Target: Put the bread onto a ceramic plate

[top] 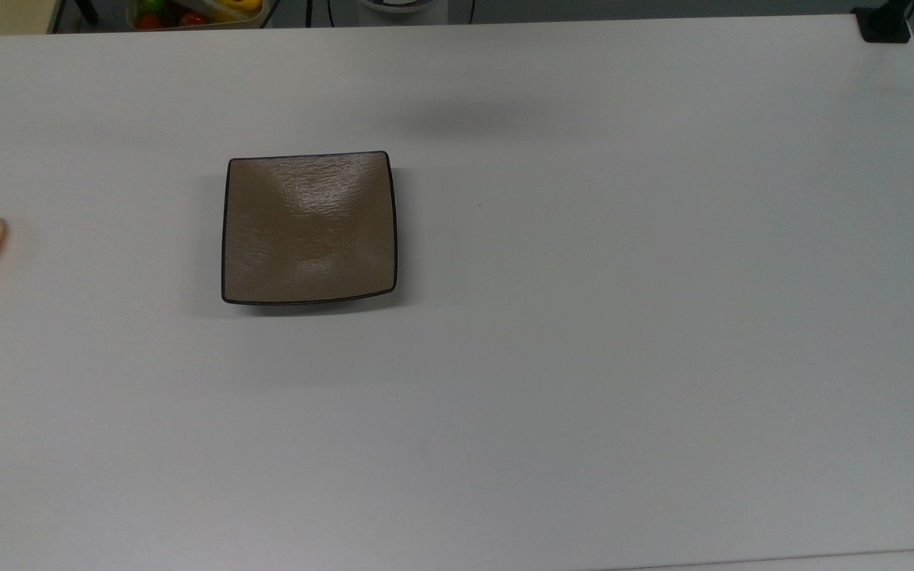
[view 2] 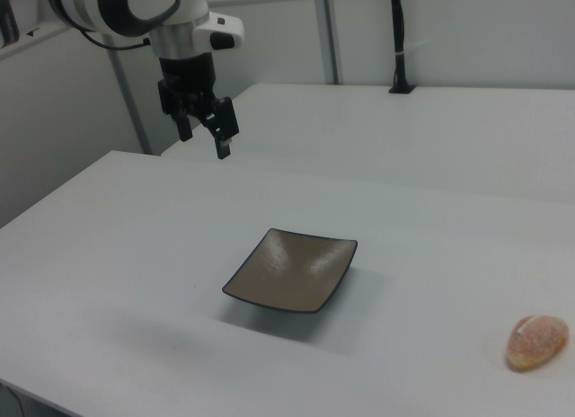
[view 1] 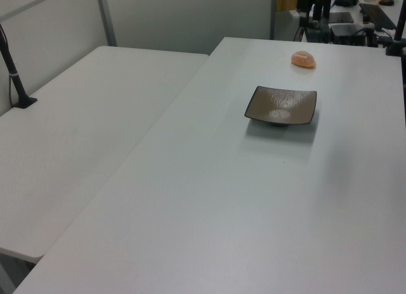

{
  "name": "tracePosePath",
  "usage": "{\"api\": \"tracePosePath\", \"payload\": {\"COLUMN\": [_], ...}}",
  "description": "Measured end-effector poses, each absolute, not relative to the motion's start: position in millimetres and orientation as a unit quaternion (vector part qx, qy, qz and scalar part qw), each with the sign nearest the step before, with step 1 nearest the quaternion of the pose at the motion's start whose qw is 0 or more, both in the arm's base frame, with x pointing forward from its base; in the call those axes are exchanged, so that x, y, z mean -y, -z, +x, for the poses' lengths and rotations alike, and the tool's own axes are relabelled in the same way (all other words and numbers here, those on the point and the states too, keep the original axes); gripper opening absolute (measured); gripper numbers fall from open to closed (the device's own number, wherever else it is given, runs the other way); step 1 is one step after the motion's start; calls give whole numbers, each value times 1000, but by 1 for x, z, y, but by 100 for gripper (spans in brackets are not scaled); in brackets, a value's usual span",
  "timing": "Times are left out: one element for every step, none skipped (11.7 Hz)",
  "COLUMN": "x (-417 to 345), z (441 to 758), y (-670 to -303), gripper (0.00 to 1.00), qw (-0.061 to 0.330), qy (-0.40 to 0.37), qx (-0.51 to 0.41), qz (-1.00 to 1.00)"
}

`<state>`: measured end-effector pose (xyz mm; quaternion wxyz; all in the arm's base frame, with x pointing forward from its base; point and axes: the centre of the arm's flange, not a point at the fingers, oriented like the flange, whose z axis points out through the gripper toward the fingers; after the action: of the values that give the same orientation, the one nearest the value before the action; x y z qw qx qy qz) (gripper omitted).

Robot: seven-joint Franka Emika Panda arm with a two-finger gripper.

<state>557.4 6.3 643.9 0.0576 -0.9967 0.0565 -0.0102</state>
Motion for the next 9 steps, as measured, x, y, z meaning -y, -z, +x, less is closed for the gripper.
{"api": "tracePosePath", "payload": {"x": [-2,7,15,25,33,40,47,55,68], "z": [559,561,559,557,556,555,557,561,564], "y": [-647,-651,-652,-651,-647,-641,-634,-627,-619], "gripper": [100,100,100,100,100,100,100,100,100], "qw": [58,58,51,37,18,-4,-21,-35,-48], "qy": [24,38,43,42,38,31,33,43,54], "qx": [-61,-62,-50,-34,-23,-15,-3,8,18], "qz": [-996,-996,-997,-998,-999,-999,-999,-998,-997]}}
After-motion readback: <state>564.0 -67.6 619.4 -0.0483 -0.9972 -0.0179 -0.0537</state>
